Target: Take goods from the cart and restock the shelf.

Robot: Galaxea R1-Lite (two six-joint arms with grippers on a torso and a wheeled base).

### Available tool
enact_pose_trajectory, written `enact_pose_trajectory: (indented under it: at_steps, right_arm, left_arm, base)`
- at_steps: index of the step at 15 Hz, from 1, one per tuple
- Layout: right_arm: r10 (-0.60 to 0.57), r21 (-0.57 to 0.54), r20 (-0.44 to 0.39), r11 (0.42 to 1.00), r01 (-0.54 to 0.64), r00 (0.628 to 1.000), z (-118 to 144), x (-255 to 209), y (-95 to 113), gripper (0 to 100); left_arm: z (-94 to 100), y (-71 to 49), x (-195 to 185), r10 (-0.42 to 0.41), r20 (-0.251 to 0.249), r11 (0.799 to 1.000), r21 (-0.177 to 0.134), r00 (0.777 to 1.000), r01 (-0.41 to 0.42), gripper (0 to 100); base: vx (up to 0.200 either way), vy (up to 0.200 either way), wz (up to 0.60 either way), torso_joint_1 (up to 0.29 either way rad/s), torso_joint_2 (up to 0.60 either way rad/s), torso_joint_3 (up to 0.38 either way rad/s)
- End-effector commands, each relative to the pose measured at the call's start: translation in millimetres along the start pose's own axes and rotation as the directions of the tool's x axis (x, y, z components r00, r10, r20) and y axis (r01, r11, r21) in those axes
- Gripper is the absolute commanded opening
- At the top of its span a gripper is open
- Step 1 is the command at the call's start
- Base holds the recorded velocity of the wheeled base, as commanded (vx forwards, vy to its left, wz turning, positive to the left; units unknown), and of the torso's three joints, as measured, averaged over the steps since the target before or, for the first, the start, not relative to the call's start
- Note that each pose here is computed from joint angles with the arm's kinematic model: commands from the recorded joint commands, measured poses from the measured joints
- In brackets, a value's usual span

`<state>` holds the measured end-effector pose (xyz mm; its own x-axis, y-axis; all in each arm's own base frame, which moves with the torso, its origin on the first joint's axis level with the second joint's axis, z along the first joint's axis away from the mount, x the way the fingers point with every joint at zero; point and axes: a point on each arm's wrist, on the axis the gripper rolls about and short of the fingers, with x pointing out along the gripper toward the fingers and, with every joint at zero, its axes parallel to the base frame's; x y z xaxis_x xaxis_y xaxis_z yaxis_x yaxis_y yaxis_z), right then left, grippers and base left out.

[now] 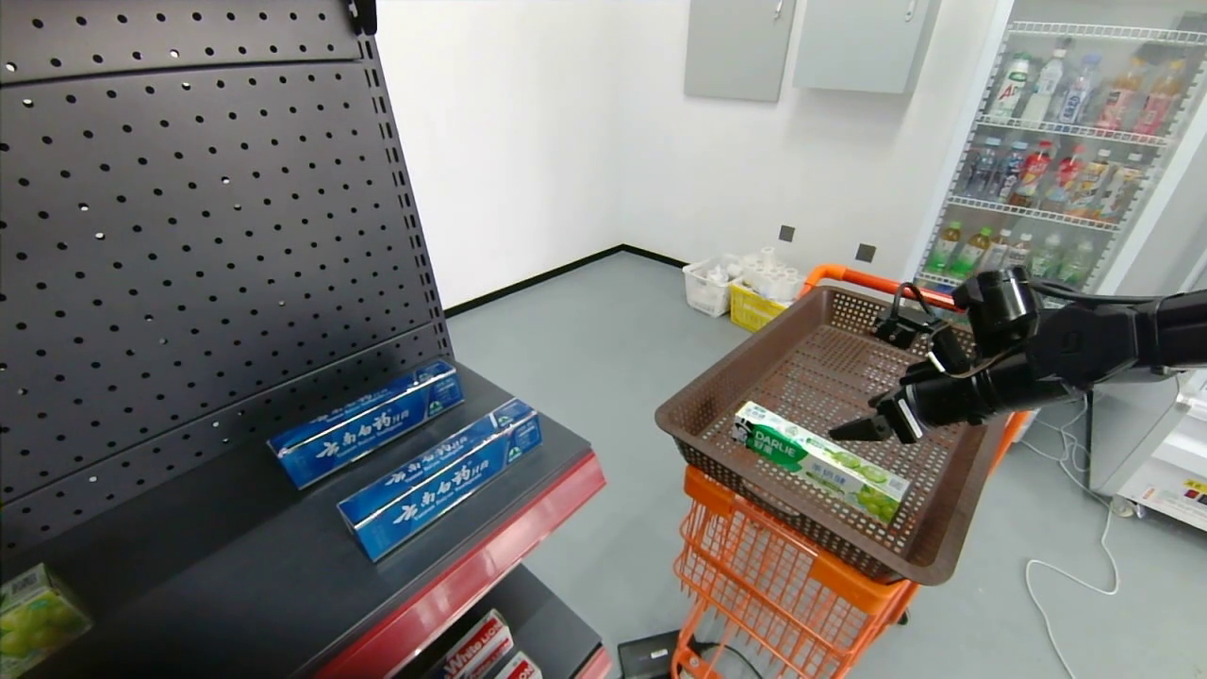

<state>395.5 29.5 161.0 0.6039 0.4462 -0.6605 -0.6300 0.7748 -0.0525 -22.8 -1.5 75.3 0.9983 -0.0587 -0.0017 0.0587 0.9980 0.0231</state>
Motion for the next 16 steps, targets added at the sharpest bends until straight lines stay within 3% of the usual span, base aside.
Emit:
enact_pose_trajectory:
  at_steps: [1,6,8,16]
  right_arm:
    - [0.017,0.006,-0.024,1.0,-0.017,1.0,1,14,-4,100]
    - [0.059,0.019,-0.085,0.998,-0.058,0.995,-11,40,-2,100]
    - [0.022,0.003,-0.136,1.0,-0.021,0.99,-20,51,-6,100]
    - [0.038,-0.078,-0.154,0.996,-0.051,0.987,-23,61,-3,100]
  left_arm:
    - [0.0,0.0,0,0.0,0.0,1.0,0.0,1.0,0.0,100]
    - [0.0,0.0,0,0.0,0.0,1.0,0.0,1.0,0.0,100]
    - [0.0,0.0,0,0.0,0.0,1.0,0.0,1.0,0.0,100]
    - [0.0,0.0,0,0.0,0.0,1.0,0.0,1.0,0.0,100]
  base:
    - [0.0,0.0,0.0,0.0,0.0,0.0]
    - [0.0,0.0,0.0,0.0,0.0,0.0]
    - [0.0,0.0,0.0,0.0,0.0,0.0]
    - [0.0,0.0,0.0,0.0,0.0,0.0]
